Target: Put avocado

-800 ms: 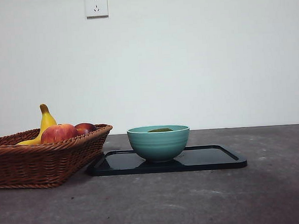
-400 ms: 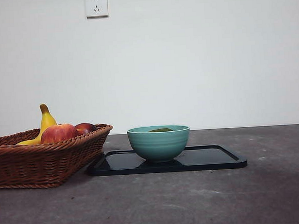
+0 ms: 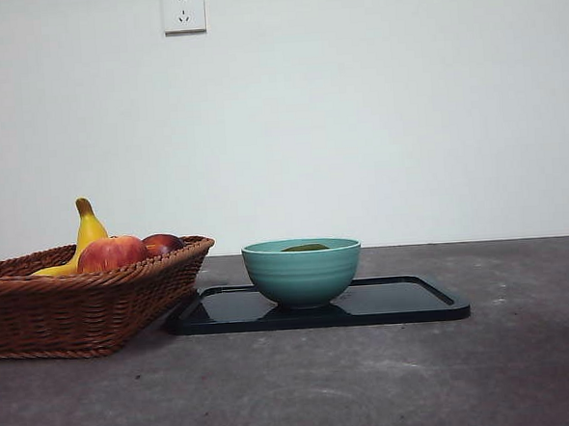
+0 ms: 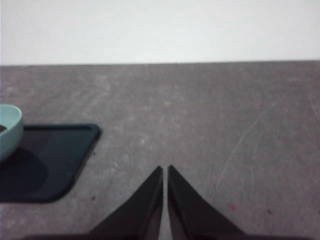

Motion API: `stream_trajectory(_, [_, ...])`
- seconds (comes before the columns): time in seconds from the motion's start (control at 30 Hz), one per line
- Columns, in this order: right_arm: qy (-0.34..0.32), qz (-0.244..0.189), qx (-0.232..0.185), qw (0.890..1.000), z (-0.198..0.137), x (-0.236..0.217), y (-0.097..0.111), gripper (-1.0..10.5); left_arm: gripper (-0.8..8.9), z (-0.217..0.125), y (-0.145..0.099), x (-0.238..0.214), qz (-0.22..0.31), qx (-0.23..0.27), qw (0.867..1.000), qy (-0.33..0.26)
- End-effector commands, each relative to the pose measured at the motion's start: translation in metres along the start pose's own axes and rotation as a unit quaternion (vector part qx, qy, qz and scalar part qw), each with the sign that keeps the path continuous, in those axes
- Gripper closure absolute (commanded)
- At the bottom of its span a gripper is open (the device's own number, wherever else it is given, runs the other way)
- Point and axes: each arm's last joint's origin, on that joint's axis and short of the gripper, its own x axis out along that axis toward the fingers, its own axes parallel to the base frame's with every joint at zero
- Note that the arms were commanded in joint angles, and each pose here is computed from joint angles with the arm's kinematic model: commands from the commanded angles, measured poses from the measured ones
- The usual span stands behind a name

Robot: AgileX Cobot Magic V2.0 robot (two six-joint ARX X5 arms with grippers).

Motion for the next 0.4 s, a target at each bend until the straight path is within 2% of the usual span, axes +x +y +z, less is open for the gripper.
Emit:
stream_trajectory(0.03, [0.025,-0.005,0.010,1.000,-0.0061,0.0003,-0.0008,9.4,8.04,-0.0075,-0.0001,0.0019,0.001,-0.004,1.000,0.014])
stream_trajectory(0.4, [0.012,-0.008,0.012,1.000,-0.0036,0.0003,-0.0009,9.4,8.04,-0.0075,-0.0001,0.0019,0.001,-0.004,1.000,0.014])
